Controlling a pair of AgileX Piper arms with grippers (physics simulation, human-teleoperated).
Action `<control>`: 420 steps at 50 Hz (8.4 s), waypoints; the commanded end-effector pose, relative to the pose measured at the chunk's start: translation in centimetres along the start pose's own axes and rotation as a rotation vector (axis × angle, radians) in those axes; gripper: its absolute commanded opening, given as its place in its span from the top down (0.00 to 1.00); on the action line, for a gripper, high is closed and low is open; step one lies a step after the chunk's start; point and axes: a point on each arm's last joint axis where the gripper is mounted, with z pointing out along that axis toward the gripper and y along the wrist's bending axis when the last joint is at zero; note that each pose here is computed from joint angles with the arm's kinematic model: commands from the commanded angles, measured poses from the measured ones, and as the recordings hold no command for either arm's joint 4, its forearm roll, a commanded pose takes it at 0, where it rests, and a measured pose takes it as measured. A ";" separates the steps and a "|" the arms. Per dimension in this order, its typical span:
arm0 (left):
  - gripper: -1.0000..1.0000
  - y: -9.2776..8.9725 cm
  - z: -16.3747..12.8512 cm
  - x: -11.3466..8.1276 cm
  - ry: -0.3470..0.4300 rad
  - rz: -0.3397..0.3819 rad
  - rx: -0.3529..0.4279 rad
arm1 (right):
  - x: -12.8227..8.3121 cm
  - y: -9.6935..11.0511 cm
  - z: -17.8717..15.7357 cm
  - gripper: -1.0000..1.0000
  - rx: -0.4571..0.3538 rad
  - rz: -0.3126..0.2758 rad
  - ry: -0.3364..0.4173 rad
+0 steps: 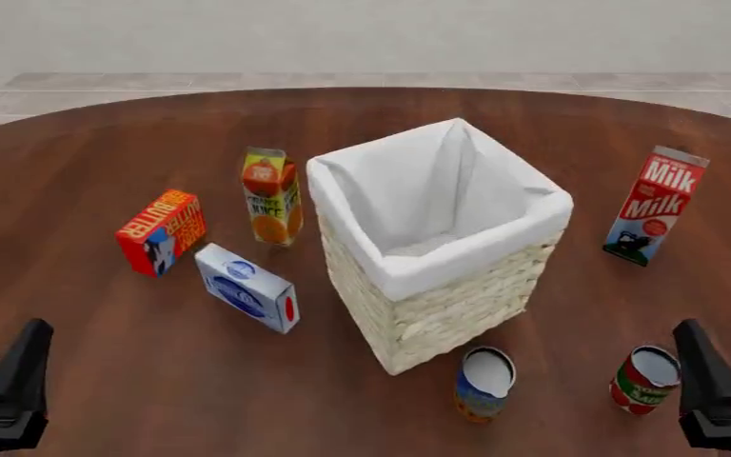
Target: Pick up the tomato sauce, and put it in the basket.
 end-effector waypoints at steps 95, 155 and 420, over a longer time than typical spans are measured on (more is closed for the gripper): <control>0.00 0.0 0.0 0.3 0.003 0.000 -0.005 | -6.2 0.3 7.9 0.00 -0.043 -0.049 0.708; 0.00 0.0 0.0 0.3 0.004 0.000 -0.005 | 0.4 -1.6 9.0 0.00 0.037 -0.095 0.887; 0.00 0.0 0.2 -0.6 0.004 0.000 -0.005 | -19.9 5.4 14.1 1.00 -0.341 -0.236 0.640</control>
